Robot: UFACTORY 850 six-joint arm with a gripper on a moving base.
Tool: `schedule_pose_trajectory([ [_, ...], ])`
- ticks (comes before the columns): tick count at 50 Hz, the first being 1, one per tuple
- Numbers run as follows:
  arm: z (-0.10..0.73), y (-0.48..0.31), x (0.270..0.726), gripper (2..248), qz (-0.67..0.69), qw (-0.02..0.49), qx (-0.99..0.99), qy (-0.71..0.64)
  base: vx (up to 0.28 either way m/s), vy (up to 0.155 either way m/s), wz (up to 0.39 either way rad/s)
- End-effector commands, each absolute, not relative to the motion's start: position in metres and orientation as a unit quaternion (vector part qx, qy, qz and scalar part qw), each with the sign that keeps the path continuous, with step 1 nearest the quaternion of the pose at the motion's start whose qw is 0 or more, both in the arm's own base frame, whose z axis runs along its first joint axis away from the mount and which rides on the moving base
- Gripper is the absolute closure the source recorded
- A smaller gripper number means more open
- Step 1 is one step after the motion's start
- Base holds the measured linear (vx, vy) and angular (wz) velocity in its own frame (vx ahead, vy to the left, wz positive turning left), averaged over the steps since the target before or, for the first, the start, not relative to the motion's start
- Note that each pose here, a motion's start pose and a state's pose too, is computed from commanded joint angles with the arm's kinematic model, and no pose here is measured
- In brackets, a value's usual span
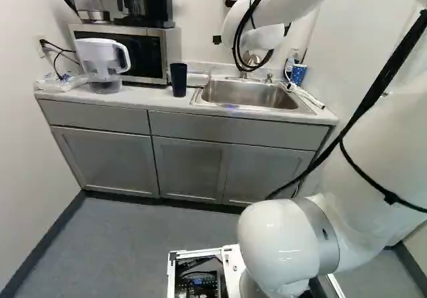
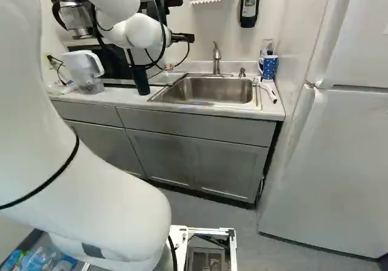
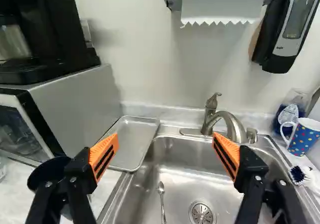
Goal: Rinse the cup and place it in the tray
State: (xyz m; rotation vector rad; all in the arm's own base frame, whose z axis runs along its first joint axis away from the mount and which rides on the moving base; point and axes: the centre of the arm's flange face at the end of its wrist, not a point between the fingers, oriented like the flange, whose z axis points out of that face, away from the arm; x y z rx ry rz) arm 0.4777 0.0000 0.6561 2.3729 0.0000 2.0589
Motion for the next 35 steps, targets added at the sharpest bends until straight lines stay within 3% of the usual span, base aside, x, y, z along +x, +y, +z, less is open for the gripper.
schedule_pose_trajectory([
  [15,0.6561,0.0,0.4777,3,0.655,0.0,0.755,0.0,0.086,-0.059,0.01],
  [35,0.6561,0.0,0.4777,3,0.655,0.0,0.755,0.0,0.038,-0.03,0.119],
])
